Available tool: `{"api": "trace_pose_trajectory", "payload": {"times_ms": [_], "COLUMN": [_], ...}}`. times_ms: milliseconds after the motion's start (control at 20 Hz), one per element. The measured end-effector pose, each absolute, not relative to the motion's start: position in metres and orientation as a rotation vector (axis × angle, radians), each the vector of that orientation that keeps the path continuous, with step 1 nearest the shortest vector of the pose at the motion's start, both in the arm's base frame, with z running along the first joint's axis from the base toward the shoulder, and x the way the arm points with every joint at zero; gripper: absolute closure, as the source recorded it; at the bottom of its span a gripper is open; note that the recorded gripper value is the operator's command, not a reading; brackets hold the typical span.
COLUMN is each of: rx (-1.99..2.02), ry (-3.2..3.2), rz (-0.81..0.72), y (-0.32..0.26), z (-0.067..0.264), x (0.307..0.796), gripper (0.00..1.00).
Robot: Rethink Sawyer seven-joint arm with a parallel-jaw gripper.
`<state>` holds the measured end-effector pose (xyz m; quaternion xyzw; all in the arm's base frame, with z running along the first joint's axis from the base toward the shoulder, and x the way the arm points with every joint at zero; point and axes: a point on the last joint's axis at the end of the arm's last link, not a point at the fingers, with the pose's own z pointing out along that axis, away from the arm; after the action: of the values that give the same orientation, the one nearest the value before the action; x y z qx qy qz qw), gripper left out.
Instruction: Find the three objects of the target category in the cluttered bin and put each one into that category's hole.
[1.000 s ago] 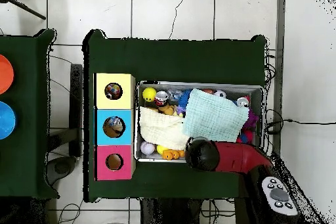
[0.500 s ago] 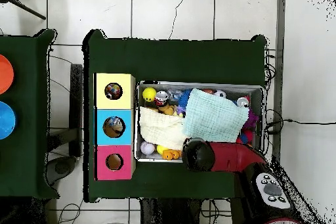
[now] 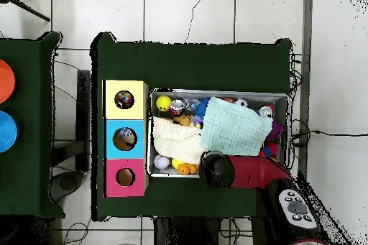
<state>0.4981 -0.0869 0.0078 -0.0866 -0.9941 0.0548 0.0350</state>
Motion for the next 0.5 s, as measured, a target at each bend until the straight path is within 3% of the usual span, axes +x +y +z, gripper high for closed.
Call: {"api": "trace_pose_trajectory", "payload": {"times_ms": [500], "rx": [-0.266], "ry": [-3.065], "rz": [0.214], "y": [-0.0924], "z": [0.0180], "x": [0.4989], "gripper": [0.00]}}
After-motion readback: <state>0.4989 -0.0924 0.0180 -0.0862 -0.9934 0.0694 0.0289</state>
